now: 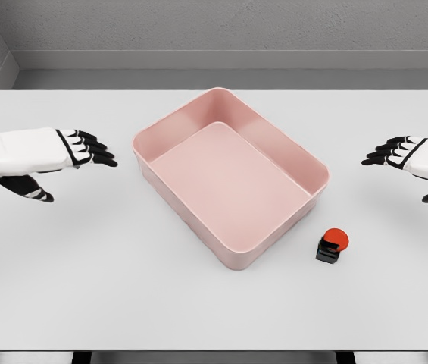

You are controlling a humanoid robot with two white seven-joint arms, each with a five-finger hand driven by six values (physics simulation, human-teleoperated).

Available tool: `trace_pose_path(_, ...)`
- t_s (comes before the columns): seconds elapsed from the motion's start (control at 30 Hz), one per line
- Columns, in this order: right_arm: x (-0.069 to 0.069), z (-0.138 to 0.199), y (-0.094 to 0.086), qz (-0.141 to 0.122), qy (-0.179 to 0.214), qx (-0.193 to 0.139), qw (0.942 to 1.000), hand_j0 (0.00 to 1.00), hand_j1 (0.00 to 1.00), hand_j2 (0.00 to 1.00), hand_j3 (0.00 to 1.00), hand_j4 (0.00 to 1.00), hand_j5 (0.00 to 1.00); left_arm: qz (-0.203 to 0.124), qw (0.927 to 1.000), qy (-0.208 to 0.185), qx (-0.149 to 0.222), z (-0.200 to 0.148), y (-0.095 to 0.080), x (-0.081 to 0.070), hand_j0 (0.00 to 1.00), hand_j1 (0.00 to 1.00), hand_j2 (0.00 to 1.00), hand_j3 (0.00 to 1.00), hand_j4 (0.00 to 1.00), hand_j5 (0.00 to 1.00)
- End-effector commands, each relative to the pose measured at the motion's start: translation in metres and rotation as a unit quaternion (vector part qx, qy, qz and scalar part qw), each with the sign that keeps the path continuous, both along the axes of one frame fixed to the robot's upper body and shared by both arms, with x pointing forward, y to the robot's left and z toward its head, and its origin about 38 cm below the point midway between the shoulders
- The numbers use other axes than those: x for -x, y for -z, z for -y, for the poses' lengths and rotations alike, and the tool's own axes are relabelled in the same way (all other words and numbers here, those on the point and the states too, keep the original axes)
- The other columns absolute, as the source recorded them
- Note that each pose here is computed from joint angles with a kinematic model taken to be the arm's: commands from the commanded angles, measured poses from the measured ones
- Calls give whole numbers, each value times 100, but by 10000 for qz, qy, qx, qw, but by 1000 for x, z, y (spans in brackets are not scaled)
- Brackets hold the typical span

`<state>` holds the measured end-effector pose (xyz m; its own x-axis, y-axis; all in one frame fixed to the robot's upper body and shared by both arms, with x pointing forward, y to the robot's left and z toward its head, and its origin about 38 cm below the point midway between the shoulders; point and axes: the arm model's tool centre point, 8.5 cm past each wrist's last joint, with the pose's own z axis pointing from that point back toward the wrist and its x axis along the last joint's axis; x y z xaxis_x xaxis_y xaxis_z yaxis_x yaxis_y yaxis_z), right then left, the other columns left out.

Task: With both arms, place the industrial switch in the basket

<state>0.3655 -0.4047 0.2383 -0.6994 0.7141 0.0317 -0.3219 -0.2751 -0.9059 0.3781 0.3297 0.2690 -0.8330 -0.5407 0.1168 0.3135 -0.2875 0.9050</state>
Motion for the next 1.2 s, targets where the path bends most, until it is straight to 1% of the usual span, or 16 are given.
trace_pose_path(0.0,0,0,-1,6,11,-28,10000,100,100,100,100,100,100,-16,10000,-29,20,-1,0,0,100,100,100,100,100,100)
trace_pose_path(0.1,2,-2,3,-45,-22,-28,10000,100,100,100,100,100,100,-9,10000,-23,5,-1,-1,0,100,100,100,100,100,100)
trace_pose_path(0.17,5,0,8,-136,-3,0,9999,100,100,100,100,100,100,70,9999,-81,-47,-5,-7,-3,100,100,100,100,100,100)
trace_pose_path(0.23,11,1,18,-272,6,6,9996,100,100,100,100,100,100,179,9989,-398,-160,-24,-13,-16,100,100,100,100,100,100)
trace_pose_path(0.3,17,-9,21,-311,-159,-26,9994,100,100,100,100,100,100,316,9979,-448,-341,-25,-14,-21,100,100,100,100,100,100)
trace_pose_path(0.4,19,-18,18,-266,-294,-65,9992,100,100,100,100,100,100,367,9973,-449,-454,-18,-2,-29,100,100,100,100,100,100)
trace_pose_path(0.47,20,-21,19,-282,-344,-70,9990,100,100,100,100,100,100,492,9968,-347,-531,-5,2,-34,100,100,100,100,100,100)
trace_pose_path(0.5,23,-21,25,-365,-339,-72,9987,100,100,100,100,100,100,570,9960,-280,-628,5,9,-38,100,100,100,100,100,100)
trace_pose_path(0.57,24,-21,26,-384,-343,-61,9987,100,100,100,100,100,100,659,9945,-246,-770,12,14,-41,100,100,100,100,100,100)
trace_pose_path(0.63,29,-24,31,-461,-394,-61,9981,99,99,99,99,99,99,630,9934,-403,-873,14,21,-47,100,100,100,100,100,100)
trace_pose_path(0.77,35,-31,35,-519,-501,-98,9973,99,99,99,99,99,99,505,9907,-792,-983,-2,34,-65,100,100,100,100,100,100)
trace_pose_path(0.83,36,-33,36,-530,-536,-113,9971,99,99,99,99,99,99,444,9904,-889,-960,-6,38,-69,100,100,100,100,100,100)
trace_pose_path(0.9,37,-36,35,-523,-570,-132,9969,99,99,99,99,99,99,481,9895,-884,-1035,2,44,-72,100,100,100,100,100,100)
trace_pose_path(0.93,37,-38,35,-516,-595,-151,9968,99,99,99,99,99,99,484,9872,-1027,-1119,1,46,-75,100,100,100,100,100,100)
trace_pose_path(1.0,39,-40,37,-536,-624,-173,9965,99,99,99,99,99,99,445,9871,-1012,-1160,2,50,-74,100,100,100,100,100,100)
trace_pose_path(1.17,42,-45,41,-578,-679,-247,9957,99,99,99,99,99,99,459,9786,-1442,-1397,7,62,-83,100,100,100,100,100,100)
